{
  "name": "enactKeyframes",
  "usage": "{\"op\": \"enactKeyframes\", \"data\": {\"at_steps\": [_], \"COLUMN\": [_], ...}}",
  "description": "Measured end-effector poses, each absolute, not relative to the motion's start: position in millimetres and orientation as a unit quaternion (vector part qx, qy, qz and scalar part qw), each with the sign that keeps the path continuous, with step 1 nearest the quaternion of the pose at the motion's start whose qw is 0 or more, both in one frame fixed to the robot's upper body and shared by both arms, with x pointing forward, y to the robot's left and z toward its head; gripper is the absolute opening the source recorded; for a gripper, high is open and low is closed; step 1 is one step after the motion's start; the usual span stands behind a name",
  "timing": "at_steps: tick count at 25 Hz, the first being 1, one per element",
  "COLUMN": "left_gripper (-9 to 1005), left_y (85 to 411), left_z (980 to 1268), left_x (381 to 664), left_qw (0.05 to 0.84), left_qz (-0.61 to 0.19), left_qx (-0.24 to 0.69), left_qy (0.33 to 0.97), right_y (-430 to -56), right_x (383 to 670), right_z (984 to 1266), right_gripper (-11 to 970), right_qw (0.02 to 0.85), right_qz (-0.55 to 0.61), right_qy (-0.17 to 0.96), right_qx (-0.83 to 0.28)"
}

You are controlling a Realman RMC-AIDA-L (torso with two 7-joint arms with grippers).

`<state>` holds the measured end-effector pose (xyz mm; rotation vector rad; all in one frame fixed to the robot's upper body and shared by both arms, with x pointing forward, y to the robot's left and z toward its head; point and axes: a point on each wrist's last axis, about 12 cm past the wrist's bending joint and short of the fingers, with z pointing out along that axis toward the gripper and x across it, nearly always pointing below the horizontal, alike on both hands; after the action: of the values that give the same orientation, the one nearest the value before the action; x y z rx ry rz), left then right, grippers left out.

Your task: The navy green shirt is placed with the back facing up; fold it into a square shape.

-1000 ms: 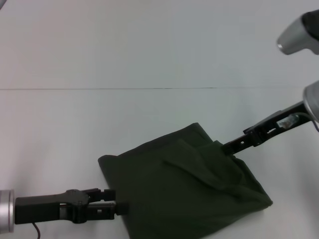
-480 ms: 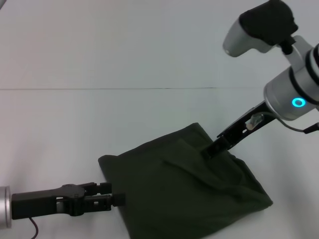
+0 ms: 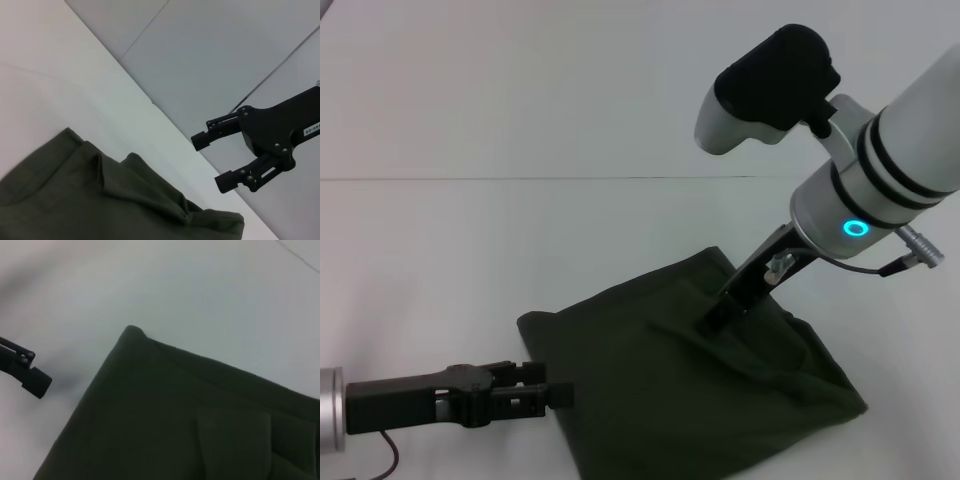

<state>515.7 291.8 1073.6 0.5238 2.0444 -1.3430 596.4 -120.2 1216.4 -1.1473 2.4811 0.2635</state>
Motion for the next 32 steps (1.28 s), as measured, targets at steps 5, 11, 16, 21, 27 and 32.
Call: {"op": "enactKeyframes", "data": {"at_steps": [5,11,16,21,27,32], "left_gripper": [950,949,948,948,947,946], "left_y": [292.6,295.9,298.0,299.8,298.0,296.9], "left_z": [1075.3,1073.7,1070.1,1069.3,1070.5,1070.6], "left_x": [518.4,517.3,513.8,512.4,514.4,515.2], "left_qw": [0.315,0.316,0.314,0.314,0.315,0.316], "left_qz": [-0.505,-0.499,-0.497,-0.495,-0.495,-0.494], "left_qx": [0.201,0.195,0.187,0.185,0.187,0.190], "left_qy": [0.778,0.783,0.787,0.789,0.787,0.787], "right_y": [-113.4,-110.3,-104.9,-95.4,-94.2,-90.1], "right_x": [598.1,602.5,605.3,603.0,604.5,605.6], "right_z": [1206.7,1188.1,1174.6,1173.8,1172.0,1164.1], "right_gripper": [905,903,902,900,899,897], "right_qw": [0.201,0.196,0.196,0.198,0.195,0.193], "right_qz": [0.090,0.082,0.072,0.070,0.069,0.058], "right_qy": [0.886,0.888,0.883,0.875,0.875,0.871], "right_qx": [-0.409,-0.409,-0.421,-0.436,-0.437,-0.448]}}
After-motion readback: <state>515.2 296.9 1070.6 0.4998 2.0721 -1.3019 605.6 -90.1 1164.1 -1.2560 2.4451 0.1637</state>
